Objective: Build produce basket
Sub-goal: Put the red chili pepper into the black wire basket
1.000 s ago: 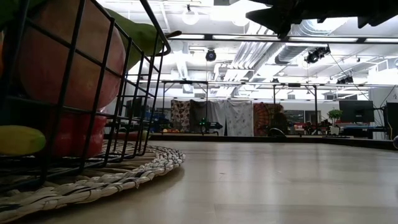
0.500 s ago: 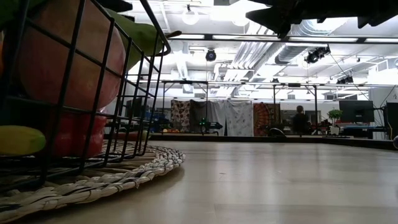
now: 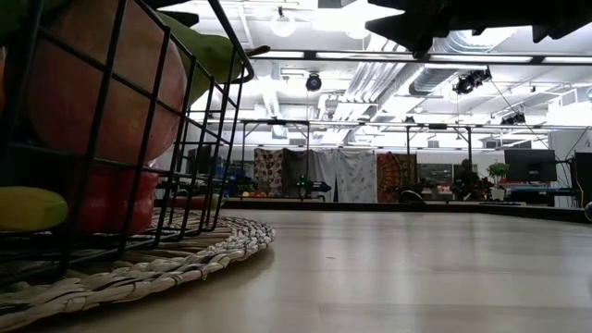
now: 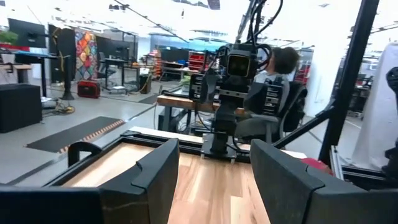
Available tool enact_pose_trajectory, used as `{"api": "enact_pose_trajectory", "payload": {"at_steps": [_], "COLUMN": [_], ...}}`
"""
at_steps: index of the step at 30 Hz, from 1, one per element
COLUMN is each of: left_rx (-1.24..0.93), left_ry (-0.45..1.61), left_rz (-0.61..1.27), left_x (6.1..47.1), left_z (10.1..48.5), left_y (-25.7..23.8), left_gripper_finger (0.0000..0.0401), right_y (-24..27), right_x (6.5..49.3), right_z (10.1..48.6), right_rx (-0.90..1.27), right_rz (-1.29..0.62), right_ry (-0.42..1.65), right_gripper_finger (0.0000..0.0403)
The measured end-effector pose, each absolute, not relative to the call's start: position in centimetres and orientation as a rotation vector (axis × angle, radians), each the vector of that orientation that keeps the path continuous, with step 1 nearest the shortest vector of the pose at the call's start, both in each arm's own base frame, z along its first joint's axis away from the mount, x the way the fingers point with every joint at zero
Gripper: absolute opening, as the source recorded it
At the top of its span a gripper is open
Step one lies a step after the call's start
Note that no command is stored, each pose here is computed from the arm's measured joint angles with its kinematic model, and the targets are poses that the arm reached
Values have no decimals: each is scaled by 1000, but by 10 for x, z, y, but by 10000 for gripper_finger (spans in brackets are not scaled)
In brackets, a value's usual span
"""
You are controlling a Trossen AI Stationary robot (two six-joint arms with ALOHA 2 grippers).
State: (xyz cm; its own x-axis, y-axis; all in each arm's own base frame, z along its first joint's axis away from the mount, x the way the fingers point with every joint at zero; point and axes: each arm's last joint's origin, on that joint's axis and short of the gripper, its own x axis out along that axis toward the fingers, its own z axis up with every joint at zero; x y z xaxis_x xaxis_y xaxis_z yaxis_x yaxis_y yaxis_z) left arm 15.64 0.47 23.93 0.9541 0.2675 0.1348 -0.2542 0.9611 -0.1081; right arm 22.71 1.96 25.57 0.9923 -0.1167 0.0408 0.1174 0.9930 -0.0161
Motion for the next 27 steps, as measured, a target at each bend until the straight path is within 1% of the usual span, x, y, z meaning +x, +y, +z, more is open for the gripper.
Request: {"api": "enact_pose_trajectory", "payload": {"at_steps": [18,27], "left_rx": [-90,-48], "left_ry": [-154,-149], "left_rz": [262,295], "left_x": [156,156], "left_z": [240,240], "left_y": [5,6], "left_gripper_finger": [189,188], "right_y": [20,20], "right_x": [227,227], "right_z": [254,254], "right_rx": [-21,-21], "right_rz": [-117,-117], "right_ry": [-27,-27], "right_gripper_finger": [268,268]}}
